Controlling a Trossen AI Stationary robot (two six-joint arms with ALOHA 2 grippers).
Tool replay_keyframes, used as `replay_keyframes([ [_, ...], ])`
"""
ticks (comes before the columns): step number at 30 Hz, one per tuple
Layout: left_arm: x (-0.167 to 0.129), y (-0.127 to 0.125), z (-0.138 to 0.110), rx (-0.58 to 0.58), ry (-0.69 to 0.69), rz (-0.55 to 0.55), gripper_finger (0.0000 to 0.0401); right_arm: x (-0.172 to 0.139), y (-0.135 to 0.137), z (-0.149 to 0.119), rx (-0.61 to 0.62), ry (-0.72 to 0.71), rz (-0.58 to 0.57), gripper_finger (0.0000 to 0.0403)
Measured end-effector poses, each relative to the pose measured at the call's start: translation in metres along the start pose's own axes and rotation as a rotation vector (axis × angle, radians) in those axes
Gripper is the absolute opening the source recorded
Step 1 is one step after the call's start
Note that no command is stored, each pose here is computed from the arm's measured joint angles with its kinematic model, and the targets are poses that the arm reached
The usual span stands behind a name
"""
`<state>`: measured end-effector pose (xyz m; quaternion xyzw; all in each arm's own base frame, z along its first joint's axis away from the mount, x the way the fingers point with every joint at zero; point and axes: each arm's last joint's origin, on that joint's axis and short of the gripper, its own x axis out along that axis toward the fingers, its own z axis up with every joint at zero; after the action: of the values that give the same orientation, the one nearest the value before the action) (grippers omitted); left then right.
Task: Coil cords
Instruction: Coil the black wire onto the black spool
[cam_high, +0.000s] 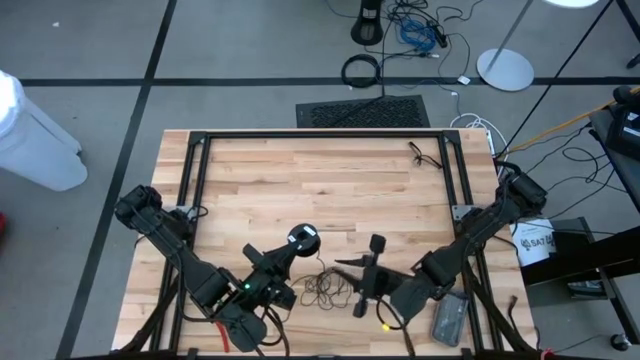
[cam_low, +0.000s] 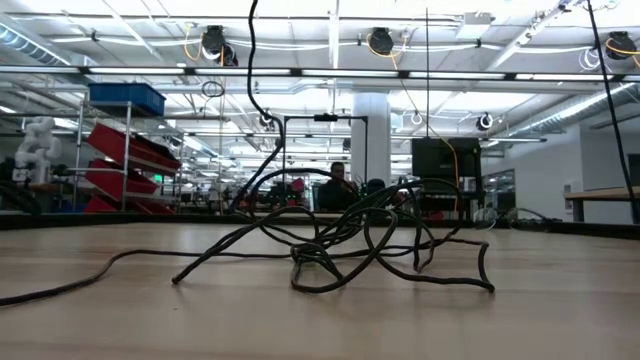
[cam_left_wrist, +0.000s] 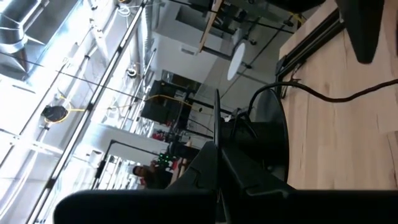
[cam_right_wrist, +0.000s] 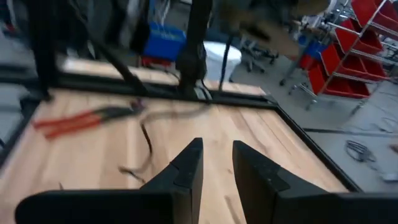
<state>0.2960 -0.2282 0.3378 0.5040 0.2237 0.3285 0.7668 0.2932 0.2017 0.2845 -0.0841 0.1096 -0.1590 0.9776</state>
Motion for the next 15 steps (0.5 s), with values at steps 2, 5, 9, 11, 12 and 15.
replay_keyframes([
  [2, 0.0, 0.0, 0.0, -0.001, -0.001, -0.001, 0.0002, 0.0, 0.001, 0.005, 0.048, -0.027, 0.039, 0.0075],
  [5, 0.0, 0.0, 0.0, -0.002, -0.001, -0.001, 0.0002, 0.002, 0.0, 0.008, 0.09, -0.048, 0.061, 0.0075],
  [9, 0.0, 0.0, 0.0, -0.002, -0.001, -0.002, 0.0002, 0.009, -0.004, 0.008, 0.106, -0.042, 0.051, 0.0083],
  [11, 0.0, 0.0, 0.0, -0.002, -0.002, -0.003, 0.0002, 0.013, -0.007, 0.008, 0.12, -0.033, 0.077, 0.0095],
  [12, 0.0, 0.0, 0.0, -0.002, -0.004, -0.005, 0.0002, 0.016, -0.008, 0.007, 0.129, -0.03, 0.094, 0.0102],
  [15, 0.001, -0.001, 0.0, -0.002, -0.012, -0.019, 0.0002, 0.022, -0.009, 0.004, 0.126, -0.019, 0.105, 0.0126],
])
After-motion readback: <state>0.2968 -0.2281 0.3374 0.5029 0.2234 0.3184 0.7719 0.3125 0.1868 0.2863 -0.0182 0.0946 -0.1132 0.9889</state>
